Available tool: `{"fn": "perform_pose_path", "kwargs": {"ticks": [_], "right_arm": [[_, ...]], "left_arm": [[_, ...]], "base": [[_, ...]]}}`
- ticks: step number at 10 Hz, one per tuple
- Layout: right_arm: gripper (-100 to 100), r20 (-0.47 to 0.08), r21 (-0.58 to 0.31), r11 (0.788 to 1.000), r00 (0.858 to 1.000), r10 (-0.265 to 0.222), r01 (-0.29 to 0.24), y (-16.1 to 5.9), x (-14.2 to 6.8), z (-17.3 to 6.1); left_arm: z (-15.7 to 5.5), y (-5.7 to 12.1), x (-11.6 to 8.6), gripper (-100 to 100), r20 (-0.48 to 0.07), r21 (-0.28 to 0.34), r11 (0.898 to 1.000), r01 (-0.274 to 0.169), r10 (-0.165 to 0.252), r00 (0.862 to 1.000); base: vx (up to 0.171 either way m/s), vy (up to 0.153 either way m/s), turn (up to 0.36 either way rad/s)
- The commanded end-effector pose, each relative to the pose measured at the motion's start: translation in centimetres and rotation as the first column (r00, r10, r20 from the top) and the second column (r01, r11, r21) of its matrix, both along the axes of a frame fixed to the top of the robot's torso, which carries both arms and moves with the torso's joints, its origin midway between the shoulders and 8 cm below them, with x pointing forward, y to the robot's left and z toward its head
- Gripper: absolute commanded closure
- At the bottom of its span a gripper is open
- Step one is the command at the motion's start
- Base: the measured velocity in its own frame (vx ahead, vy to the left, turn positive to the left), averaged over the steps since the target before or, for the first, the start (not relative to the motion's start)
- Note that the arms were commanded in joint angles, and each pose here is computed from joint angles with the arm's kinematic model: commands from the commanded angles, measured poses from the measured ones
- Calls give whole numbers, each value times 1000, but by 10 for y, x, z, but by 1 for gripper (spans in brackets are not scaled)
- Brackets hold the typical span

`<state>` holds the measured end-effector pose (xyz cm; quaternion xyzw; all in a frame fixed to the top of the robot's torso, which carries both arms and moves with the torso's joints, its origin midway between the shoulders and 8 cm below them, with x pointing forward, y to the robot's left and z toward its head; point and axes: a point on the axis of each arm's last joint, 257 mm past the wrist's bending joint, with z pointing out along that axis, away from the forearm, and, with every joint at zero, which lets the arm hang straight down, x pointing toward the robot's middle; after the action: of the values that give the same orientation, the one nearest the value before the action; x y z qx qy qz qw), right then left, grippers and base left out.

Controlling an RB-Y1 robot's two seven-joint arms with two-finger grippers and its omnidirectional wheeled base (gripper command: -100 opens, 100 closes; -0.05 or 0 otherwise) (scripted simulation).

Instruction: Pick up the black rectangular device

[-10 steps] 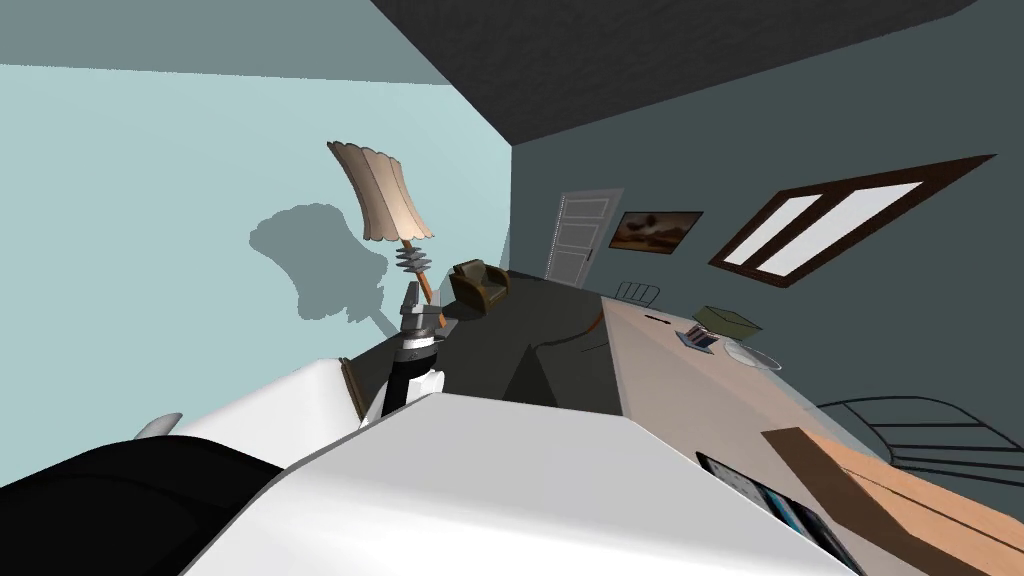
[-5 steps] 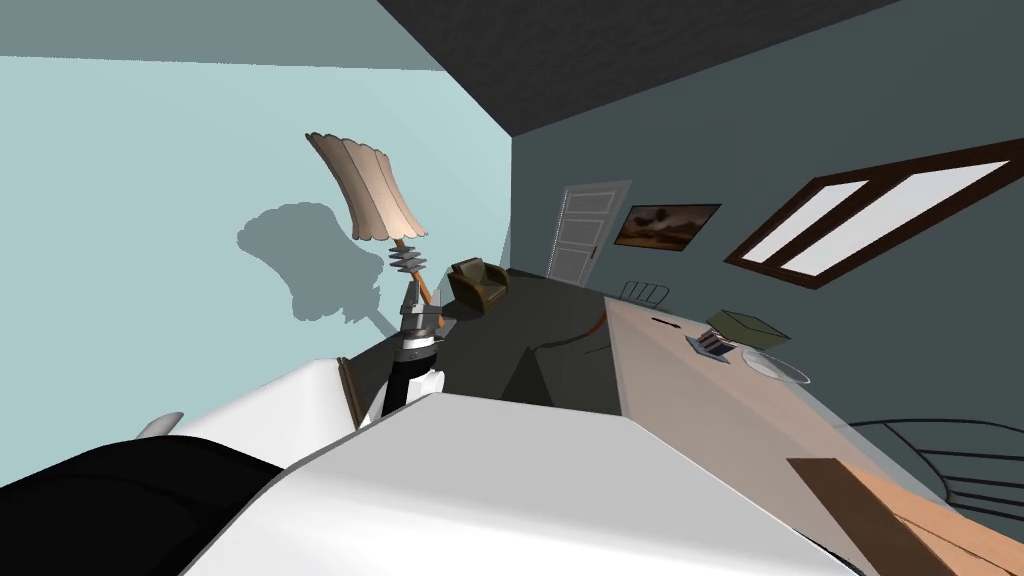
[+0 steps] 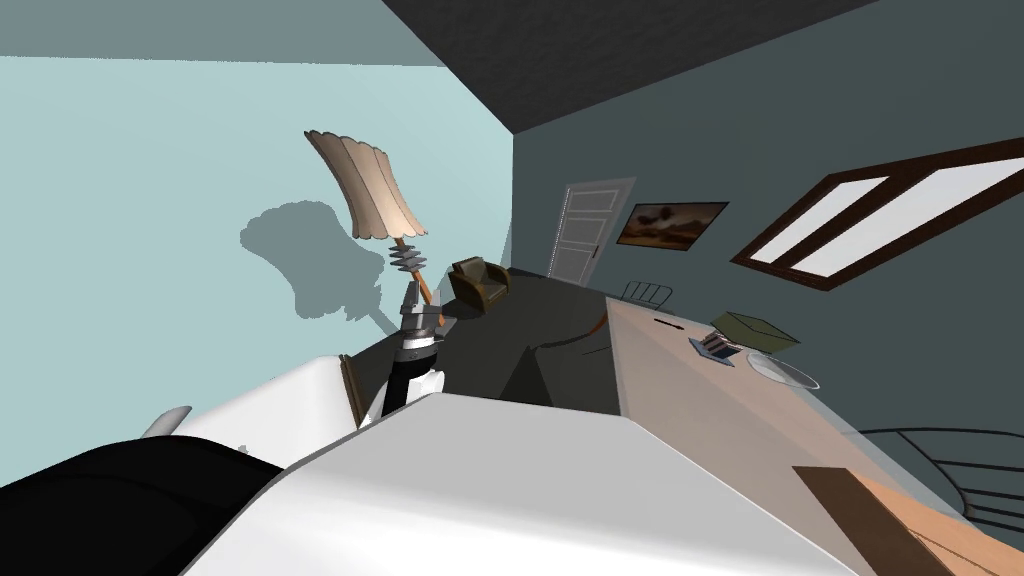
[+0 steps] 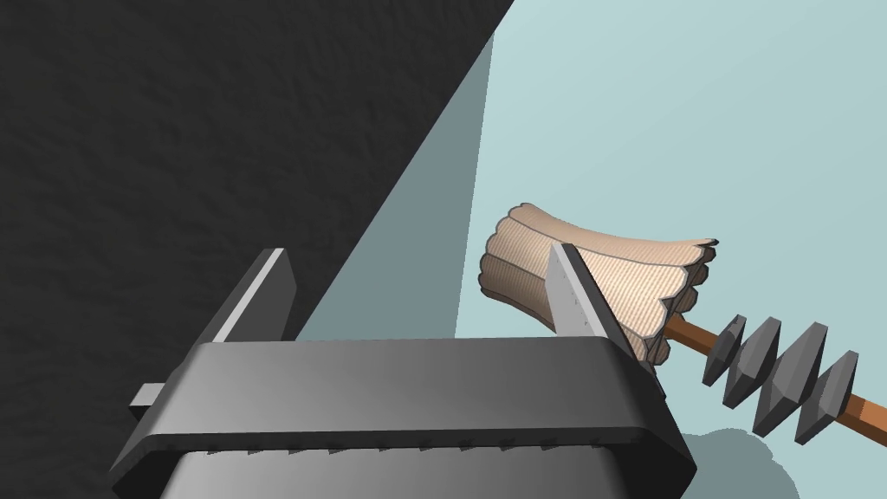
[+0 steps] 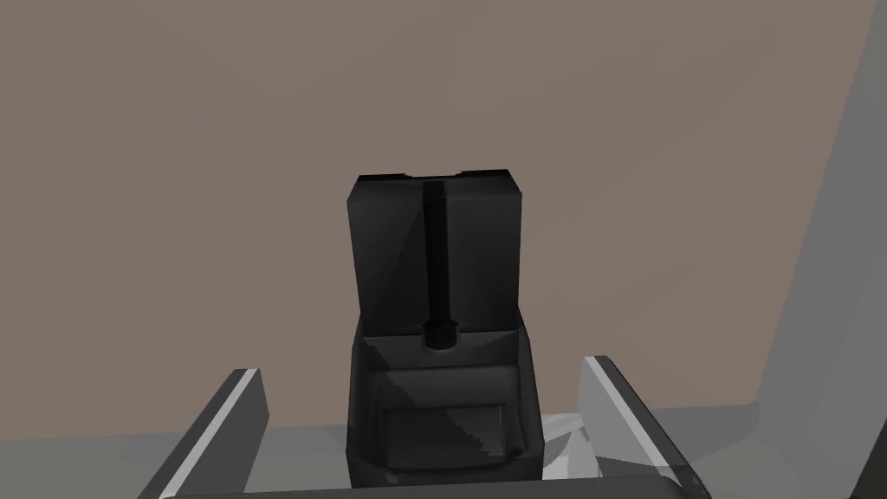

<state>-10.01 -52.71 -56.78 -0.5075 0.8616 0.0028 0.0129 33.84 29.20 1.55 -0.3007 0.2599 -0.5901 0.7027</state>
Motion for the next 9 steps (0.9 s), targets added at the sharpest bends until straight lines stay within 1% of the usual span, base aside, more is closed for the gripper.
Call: {"fn": "perform_pose_path", "kwargs": {"ticks": [1,2,3,4,8,9], "right_arm": [[-100,0,0,1000,1000,-9,9,10,0,-9],[-100,1,1,1000,1000,-16,16,19,1,-17],[-100,2,5,1000,1000,-10,10,17,0,-12],[100,1,2,1000,1000,-12,12,17,0,-13],[100,0,4,1000,1000,-12,12,18,-1,-13],[0,0,4,1000,1000,-12,12,18,-1,-13]], "left_arm": [[0,0,0,0,0,0,1000,0,0,1000],[0,0,0,0,0,0,1000,0,0,1000],[0,0,0,0,0,0,1000,0,0,1000],[0,0,0,0,0,0,1000,0,0,1000],[0,0,0,0,0,0,1000,0,0,1000],[0,0,0,0,0,0,1000,0,0,1000]], "base": [[-24,-62,61],[-42,-67,64],[-23,-33,17],[-5,-6,-9],[0,0,0],[0,0,0]]}}
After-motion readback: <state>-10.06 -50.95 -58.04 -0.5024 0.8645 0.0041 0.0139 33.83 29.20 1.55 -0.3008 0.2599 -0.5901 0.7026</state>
